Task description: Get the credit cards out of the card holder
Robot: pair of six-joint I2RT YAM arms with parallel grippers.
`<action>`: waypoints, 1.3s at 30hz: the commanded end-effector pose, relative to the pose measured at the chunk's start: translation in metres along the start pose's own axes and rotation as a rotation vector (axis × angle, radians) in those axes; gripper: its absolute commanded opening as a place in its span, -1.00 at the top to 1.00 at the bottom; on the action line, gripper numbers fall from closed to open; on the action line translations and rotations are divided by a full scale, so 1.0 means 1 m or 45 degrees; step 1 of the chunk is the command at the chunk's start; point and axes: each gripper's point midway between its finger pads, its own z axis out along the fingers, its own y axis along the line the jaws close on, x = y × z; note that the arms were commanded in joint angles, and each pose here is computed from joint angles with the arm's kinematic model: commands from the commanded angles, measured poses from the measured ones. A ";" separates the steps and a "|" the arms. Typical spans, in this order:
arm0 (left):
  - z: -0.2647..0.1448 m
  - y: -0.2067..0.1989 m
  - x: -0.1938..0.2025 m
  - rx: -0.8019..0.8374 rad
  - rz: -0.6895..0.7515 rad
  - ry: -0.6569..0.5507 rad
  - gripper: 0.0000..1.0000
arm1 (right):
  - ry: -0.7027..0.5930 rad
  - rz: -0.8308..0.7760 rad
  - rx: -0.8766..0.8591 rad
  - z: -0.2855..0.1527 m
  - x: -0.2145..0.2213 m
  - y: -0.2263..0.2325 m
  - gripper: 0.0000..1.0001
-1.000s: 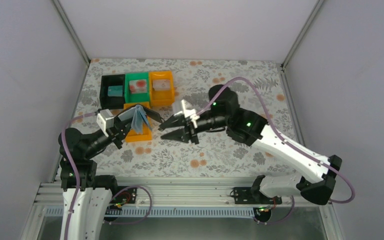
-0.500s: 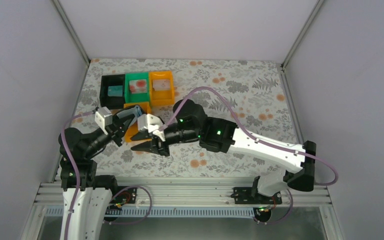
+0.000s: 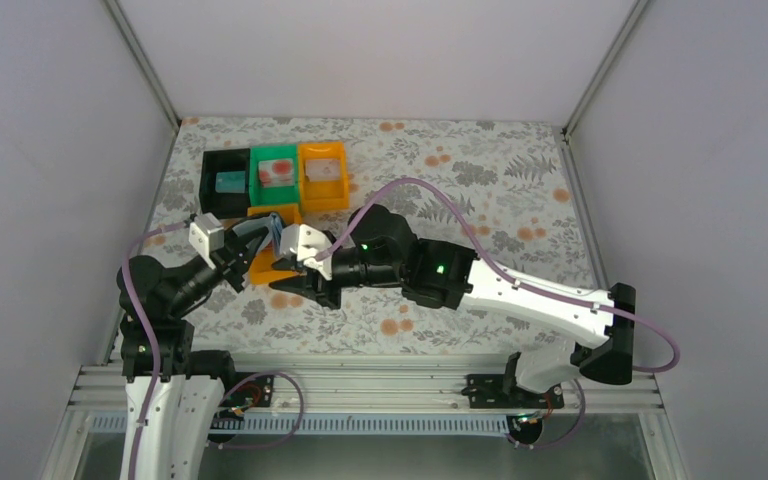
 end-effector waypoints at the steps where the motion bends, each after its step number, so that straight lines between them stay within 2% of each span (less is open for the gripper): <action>1: -0.004 -0.006 -0.014 -0.001 0.036 -0.041 0.95 | 0.015 0.014 0.086 -0.001 0.004 -0.012 0.43; 20: -0.005 -0.008 -0.012 0.014 0.049 -0.034 0.95 | 0.046 -0.018 0.253 -0.014 0.008 -0.046 0.40; 27: -0.005 -0.013 -0.007 0.056 0.055 -0.017 0.95 | 0.067 0.041 0.447 -0.014 0.009 -0.080 0.44; 30: -0.004 -0.015 -0.004 0.080 0.053 -0.007 0.95 | 0.078 0.044 0.459 -0.009 0.010 -0.086 0.43; 34: -0.004 -0.016 0.000 0.098 0.047 0.003 0.95 | 0.062 0.027 0.374 0.003 0.004 -0.079 0.36; 39: -0.004 -0.023 0.000 0.145 0.062 0.003 0.95 | 0.018 -0.005 0.295 0.006 -0.004 -0.069 0.12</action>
